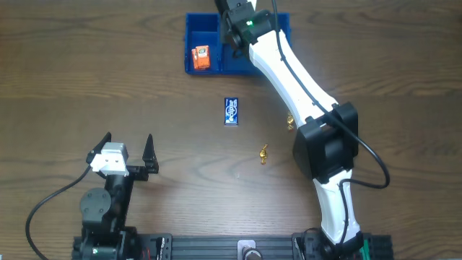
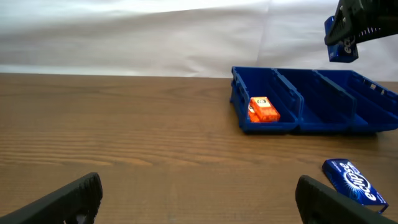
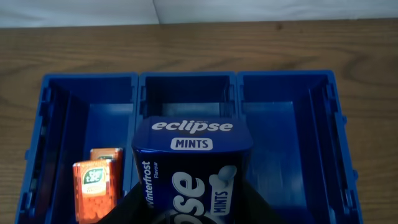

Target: Sort Candies Into Trays

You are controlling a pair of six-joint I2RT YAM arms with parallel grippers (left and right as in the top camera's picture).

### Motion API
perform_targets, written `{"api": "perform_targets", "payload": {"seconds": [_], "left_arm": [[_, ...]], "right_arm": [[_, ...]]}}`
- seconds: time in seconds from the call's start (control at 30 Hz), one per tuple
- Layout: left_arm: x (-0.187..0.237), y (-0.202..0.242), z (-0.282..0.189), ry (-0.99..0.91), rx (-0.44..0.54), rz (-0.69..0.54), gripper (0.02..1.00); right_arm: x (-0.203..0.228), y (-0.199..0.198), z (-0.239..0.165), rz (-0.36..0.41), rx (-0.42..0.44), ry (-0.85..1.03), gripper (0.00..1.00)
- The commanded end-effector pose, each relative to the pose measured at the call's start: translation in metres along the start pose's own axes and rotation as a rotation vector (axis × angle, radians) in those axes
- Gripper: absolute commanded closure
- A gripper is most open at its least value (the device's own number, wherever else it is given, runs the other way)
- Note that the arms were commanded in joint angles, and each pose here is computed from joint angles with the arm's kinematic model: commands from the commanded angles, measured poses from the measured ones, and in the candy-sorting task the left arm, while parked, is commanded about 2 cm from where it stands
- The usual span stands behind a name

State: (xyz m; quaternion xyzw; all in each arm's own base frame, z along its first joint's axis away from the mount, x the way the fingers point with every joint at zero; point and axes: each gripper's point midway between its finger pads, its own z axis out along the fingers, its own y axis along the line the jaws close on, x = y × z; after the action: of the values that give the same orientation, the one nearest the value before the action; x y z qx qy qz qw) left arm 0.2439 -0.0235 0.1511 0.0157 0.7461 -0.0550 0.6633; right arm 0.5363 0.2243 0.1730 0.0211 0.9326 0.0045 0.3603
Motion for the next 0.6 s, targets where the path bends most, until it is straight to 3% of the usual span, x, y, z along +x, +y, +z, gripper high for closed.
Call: {"api": "perform_targets", "payload": {"seconds": [0.03, 0.13, 0.3, 0.5, 0.6], "left_arm": [[0.016, 0.0, 0.001, 0.052, 0.008, 0.012, 0.02], [0.016, 0.0, 0.001, 0.052, 0.008, 0.012, 0.023], [0.016, 0.0, 0.001, 0.052, 0.008, 0.012, 0.023], [0.016, 0.0, 0.001, 0.052, 0.008, 0.012, 0.02], [0.016, 0.0, 0.001, 0.052, 0.008, 0.012, 0.02]], "right_arm": [[0.0, -0.002, 0.01, -0.01, 0.009, -0.002, 0.869], [-0.001, -0.001, 0.011, -0.009, 0.007, -0.007, 0.842], [-0.003, 0.002, 0.01, -0.008, 0.0, -0.018, 0.706], [-0.009, 0.011, 0.009, 0.003, -0.043, -0.039, 0.364], [-0.01, 0.018, 0.005, -0.001, -0.056, -0.05, 0.347]]}}
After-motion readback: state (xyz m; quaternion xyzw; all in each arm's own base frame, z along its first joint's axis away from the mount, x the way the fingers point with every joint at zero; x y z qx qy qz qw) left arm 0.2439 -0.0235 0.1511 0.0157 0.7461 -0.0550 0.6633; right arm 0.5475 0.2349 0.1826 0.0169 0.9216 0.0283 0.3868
